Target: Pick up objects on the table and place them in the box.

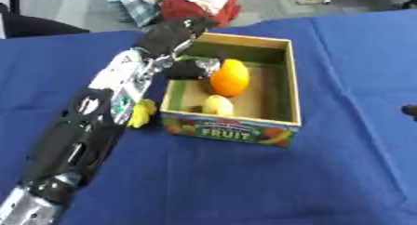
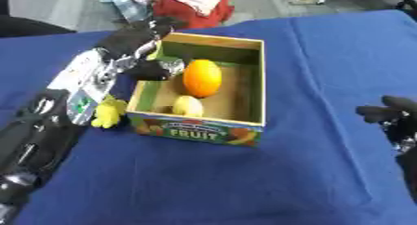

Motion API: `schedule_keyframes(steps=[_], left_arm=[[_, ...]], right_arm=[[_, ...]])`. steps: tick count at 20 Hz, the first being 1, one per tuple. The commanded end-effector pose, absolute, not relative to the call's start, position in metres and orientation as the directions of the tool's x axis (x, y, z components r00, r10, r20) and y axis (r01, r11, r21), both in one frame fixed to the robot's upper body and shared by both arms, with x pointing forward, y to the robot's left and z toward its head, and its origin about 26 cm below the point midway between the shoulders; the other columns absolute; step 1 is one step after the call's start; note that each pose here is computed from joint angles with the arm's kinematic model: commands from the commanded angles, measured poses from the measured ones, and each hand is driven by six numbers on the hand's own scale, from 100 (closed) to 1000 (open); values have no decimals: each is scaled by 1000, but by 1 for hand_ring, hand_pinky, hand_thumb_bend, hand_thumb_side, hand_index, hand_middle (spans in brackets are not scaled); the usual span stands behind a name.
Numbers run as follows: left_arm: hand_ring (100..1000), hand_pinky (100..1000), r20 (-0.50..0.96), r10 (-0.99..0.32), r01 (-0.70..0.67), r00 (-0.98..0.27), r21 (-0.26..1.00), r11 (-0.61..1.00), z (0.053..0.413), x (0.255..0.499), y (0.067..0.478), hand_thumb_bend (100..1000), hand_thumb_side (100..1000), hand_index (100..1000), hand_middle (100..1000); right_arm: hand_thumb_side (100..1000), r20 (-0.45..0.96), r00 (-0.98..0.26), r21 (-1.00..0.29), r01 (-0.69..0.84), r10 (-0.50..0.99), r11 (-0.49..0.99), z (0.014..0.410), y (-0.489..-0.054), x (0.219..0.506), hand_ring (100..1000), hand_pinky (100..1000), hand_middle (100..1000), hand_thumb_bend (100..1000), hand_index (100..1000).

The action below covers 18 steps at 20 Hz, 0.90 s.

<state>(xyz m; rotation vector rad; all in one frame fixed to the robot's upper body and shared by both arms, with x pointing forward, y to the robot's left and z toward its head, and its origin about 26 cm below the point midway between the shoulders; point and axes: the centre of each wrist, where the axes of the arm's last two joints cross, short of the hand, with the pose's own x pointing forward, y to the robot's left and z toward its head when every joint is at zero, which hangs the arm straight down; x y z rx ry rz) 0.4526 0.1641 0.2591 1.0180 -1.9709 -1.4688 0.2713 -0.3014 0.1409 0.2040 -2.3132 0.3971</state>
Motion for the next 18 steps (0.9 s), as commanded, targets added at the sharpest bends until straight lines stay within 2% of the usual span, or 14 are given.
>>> schedule_keyframes(steps=[1, 3, 5, 6, 10, 13, 18], left_arm=[[849, 811, -22, -781, -323, -624, 918, 232, 290, 443, 179, 222, 1000, 988, 878], [834, 797, 18, -762, -317, -647, 903, 290, 300, 436, 183, 203, 1000, 979, 867], [816, 777, 64, -738, -306, -672, 883, 355, 309, 428, 189, 116, 1000, 969, 852], [807, 768, 94, -724, -295, -684, 872, 392, 313, 423, 192, 100, 1000, 965, 845], [798, 760, 184, -675, -231, -715, 848, 476, 322, 403, 209, 100, 1000, 961, 835], [805, 768, 179, -670, -203, -721, 869, 451, 327, 388, 223, 100, 1000, 963, 839], [830, 794, 54, -707, -205, -705, 939, 275, 330, 374, 242, 121, 1000, 976, 855]], right_arm=[[1000, 706, -709, -237, -248, -9, 939, 147, -307, 269, 797, 957, 615, 100, 838], [1000, 706, -708, -236, -243, -5, 941, 146, -308, 268, 796, 957, 615, 100, 838], [1000, 707, -707, -235, -237, -2, 943, 145, -309, 267, 796, 957, 615, 100, 838], [1000, 707, -707, -234, -234, 0, 944, 144, -310, 266, 796, 956, 615, 100, 838], [1000, 710, -704, -231, -217, 12, 949, 141, -313, 264, 796, 956, 615, 100, 837], [1000, 712, -702, -232, -207, 21, 950, 139, -314, 262, 796, 956, 615, 100, 837], [1000, 713, -700, -235, -201, 29, 951, 137, -314, 261, 797, 956, 615, 100, 837]])
